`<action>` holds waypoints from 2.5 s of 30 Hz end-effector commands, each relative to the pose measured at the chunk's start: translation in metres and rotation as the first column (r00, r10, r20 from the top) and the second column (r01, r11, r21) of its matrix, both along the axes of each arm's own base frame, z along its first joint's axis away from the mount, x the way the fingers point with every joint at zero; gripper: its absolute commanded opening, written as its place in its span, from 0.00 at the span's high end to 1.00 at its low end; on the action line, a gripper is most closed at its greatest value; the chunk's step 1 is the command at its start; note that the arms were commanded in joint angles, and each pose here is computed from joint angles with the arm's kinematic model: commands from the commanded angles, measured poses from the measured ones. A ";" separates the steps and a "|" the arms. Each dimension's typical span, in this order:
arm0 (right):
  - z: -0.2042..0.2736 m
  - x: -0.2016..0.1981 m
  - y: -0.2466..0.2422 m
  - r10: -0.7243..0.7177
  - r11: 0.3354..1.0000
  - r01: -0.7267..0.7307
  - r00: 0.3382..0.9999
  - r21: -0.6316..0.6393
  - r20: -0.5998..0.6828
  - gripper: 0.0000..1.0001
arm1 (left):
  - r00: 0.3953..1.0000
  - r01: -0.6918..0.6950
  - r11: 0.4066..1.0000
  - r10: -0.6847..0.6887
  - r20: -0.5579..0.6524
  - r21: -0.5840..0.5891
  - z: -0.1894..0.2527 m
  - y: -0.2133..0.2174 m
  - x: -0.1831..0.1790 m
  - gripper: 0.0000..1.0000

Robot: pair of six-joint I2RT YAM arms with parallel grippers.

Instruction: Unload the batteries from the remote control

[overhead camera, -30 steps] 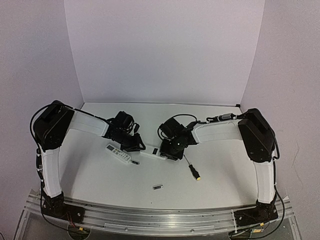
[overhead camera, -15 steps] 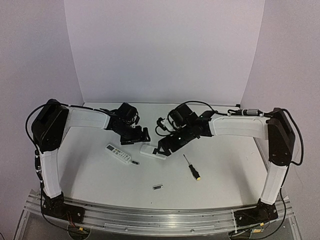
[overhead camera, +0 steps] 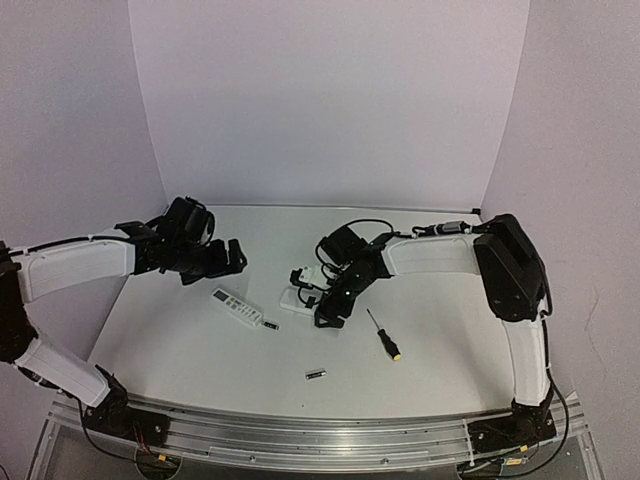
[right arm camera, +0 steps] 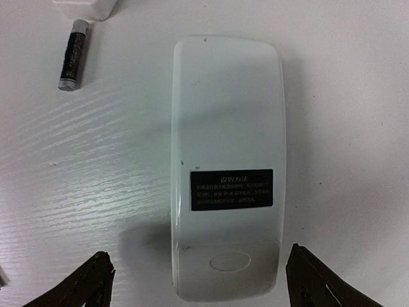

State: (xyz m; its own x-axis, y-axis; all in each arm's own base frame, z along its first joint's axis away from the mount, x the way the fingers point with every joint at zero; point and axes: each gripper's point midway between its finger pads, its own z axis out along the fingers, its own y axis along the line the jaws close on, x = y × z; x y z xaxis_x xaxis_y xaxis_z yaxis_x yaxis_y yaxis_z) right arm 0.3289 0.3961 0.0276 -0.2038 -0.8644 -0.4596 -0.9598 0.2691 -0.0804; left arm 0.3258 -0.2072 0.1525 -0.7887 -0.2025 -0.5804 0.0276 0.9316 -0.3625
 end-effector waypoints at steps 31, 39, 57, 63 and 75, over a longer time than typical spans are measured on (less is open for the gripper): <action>0.222 -0.050 0.045 0.013 0.470 0.658 0.662 0.588 -0.750 0.93 | 0.755 0.609 0.645 -0.295 0.586 -0.461 0.168 -0.065 -0.078 0.00; 0.264 -0.076 0.055 0.223 0.408 0.642 0.620 0.649 -0.753 0.96 | 0.727 0.672 0.505 -0.312 0.611 -0.542 0.189 -0.086 -0.079 0.00; 0.267 -0.100 0.071 0.277 0.441 0.573 0.645 0.691 -0.712 0.96 | 0.786 0.619 0.435 -0.321 0.529 -0.654 0.179 -0.103 -0.067 0.08; 0.262 -0.100 0.073 0.275 0.450 0.571 0.643 0.687 -0.715 0.95 | 0.782 0.623 0.398 -0.318 0.536 -0.674 0.186 -0.106 -0.067 0.32; 0.247 -0.095 0.066 0.187 0.450 0.591 0.671 0.670 -0.718 0.50 | 0.828 0.561 0.460 -0.316 0.463 -0.689 0.172 -0.111 -0.051 0.80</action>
State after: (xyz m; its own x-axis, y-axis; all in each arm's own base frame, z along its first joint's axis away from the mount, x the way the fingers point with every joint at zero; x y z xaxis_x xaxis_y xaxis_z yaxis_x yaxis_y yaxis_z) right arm 0.2352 0.4646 0.2711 -0.8786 -0.0517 -0.4747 -0.4747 -0.0139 0.8801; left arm 0.2685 -0.3147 0.3020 -0.7994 -0.3078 -0.5159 0.5070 0.1149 -0.8542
